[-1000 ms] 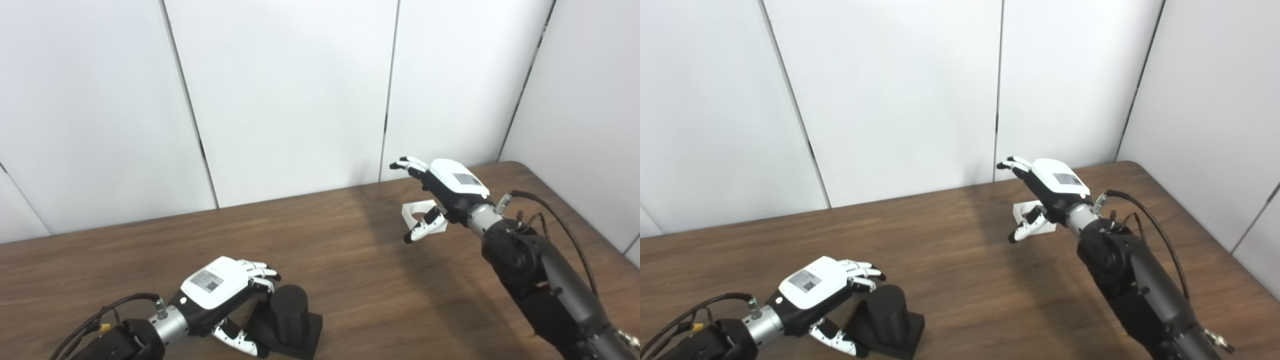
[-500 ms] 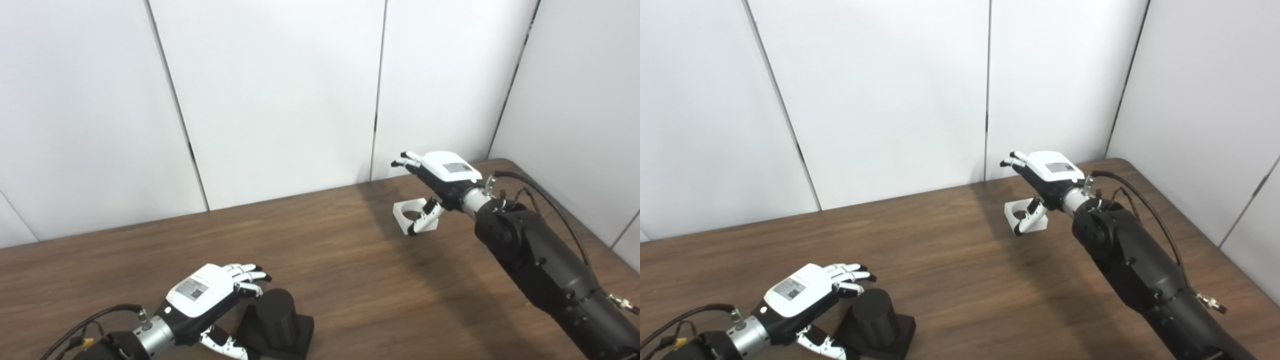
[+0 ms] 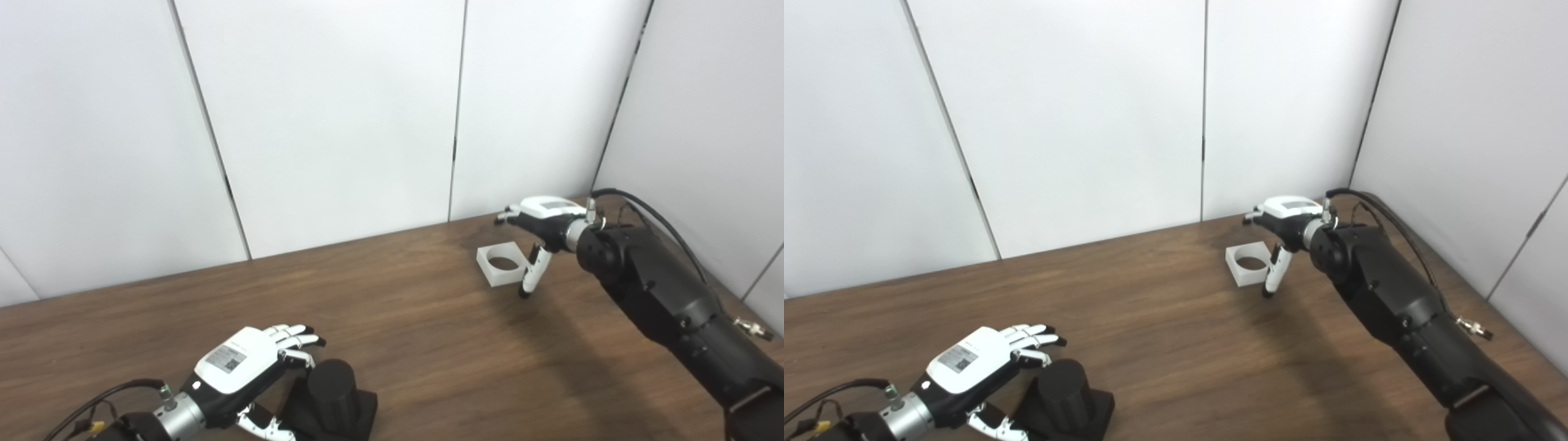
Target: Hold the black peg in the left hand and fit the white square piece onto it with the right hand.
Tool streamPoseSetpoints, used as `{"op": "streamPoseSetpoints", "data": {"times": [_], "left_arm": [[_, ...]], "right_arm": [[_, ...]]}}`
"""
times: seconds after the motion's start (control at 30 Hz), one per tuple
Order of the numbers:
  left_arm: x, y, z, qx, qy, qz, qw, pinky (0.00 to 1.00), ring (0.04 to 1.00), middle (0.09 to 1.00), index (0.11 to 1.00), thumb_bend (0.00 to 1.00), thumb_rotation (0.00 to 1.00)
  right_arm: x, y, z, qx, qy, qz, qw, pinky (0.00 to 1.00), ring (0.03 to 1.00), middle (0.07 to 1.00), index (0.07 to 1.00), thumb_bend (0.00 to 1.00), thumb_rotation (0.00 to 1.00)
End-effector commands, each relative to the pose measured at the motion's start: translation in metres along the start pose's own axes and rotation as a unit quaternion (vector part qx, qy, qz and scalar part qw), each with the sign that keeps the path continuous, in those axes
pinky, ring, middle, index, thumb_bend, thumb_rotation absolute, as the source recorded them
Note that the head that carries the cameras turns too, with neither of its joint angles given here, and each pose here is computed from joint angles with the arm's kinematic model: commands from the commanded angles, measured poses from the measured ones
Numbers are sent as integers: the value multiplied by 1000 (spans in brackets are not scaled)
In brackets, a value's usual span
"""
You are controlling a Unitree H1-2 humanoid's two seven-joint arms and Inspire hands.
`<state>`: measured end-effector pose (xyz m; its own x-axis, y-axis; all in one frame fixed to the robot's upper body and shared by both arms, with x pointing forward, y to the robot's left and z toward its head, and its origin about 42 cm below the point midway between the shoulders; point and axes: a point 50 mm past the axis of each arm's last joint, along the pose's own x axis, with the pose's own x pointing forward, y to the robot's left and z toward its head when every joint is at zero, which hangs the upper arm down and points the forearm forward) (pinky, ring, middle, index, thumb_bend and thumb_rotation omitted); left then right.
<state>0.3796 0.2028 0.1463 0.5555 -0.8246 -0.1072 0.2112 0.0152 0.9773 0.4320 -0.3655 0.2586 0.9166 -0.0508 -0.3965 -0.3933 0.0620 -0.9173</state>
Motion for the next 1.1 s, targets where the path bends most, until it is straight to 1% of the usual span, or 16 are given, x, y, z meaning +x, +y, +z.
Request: {"op": "streamPoseSetpoints", "data": {"times": [0.0, 0.2, 0.43, 0.77, 0.83, 1.07], "left_arm": [[-37, -48, -8, 9, 23, -130, 991, 906, 928, 886, 489, 523, 73], [-38, -47, -8, 8, 21, -127, 992, 899, 923, 883, 489, 523, 73], [-39, -47, -5, 2, 20, -119, 993, 877, 916, 874, 488, 523, 70], [-39, -43, -2, 7, 20, -126, 992, 876, 911, 871, 488, 524, 70], [-39, -42, -2, 9, 20, -128, 992, 874, 908, 870, 488, 524, 70], [-39, -39, 2, 9, 21, -129, 991, 858, 896, 863, 488, 524, 69]], "right_arm": [[-3, -35, -3, -4, 11, -35, 999, 974, 995, 1000, 908, 950, 182], [4, -28, 0, -6, 14, -28, 999, 967, 980, 986, 892, 963, 182], [11, -17, 0, -10, 17, -31, 999, 942, 964, 970, 883, 911, 156], [20, -3, -4, -11, 20, -34, 999, 942, 958, 960, 883, 855, 147], [21, -1, -3, -13, 17, -39, 999, 928, 947, 950, 867, 849, 148], [29, 5, 0, -30, 10, -48, 998, 883, 918, 910, 712, 792, 144]]}}
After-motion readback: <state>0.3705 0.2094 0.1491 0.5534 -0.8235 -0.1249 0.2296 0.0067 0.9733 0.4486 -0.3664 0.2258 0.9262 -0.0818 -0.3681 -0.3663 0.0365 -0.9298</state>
